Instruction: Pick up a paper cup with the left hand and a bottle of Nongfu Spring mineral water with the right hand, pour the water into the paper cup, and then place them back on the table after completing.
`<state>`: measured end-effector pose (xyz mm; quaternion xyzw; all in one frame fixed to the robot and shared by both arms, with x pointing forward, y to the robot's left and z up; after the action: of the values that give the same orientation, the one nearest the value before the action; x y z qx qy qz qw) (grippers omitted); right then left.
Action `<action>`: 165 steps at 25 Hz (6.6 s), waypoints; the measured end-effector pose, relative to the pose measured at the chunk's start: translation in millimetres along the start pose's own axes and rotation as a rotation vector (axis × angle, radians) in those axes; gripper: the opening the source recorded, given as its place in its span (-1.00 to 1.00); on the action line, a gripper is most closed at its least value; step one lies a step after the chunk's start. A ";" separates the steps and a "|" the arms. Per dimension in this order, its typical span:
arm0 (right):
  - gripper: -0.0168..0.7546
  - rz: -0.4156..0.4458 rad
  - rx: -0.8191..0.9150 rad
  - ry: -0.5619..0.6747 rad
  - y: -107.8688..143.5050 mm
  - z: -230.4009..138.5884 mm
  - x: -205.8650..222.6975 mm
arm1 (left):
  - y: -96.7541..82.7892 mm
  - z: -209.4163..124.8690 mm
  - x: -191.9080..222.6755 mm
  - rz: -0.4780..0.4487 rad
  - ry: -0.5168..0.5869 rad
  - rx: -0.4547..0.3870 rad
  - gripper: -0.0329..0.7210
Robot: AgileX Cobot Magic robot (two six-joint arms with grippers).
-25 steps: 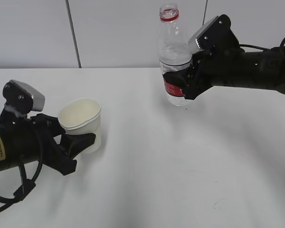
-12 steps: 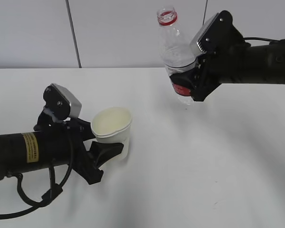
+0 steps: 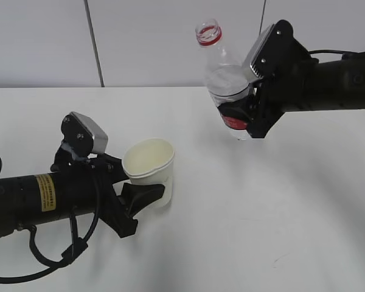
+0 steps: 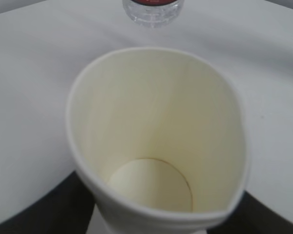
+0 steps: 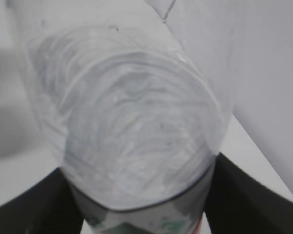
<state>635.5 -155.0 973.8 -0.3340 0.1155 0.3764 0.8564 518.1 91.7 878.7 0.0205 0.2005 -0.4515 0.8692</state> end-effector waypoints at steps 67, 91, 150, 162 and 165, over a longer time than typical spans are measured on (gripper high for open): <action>0.29 0.088 -0.772 0.070 7.9 -14.7 -1.1 | -34.8 -11.2 25.3 -0.157 0.043 0.076 0.16; 0.29 0.084 -0.954 0.105 3.6 -19.3 -1.4 | -39.0 -13.9 24.5 -0.187 0.057 0.103 0.16; 0.29 0.069 -1.216 -0.006 -0.7 3.5 -0.5 | -46.4 -12.5 25.1 -0.247 0.059 0.160 0.16; 0.29 0.071 -1.244 -0.008 -0.5 3.6 -0.5 | -46.6 -12.6 25.0 -0.248 0.060 0.161 0.16; 0.29 0.071 -1.247 -0.009 -0.5 3.6 -0.5 | -46.6 -12.6 25.0 -0.248 0.060 0.161 0.16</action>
<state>635.3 -153.2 977.0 -0.7655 -0.1184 0.4025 0.4878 489.8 47.4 864.7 0.0786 0.1905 -0.5694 0.7958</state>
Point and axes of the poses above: a point on each arm's last joint axis where the gripper is mounted, x pointing out along that axis toward the gripper, y along the wrist's bending axis when the last joint is at zero, z = x × y, the point moved 6 cm from there along x, pointing out along that axis toward the gripper, and after that the axes turned 2 degrees about -x, right-handed, at the moved point
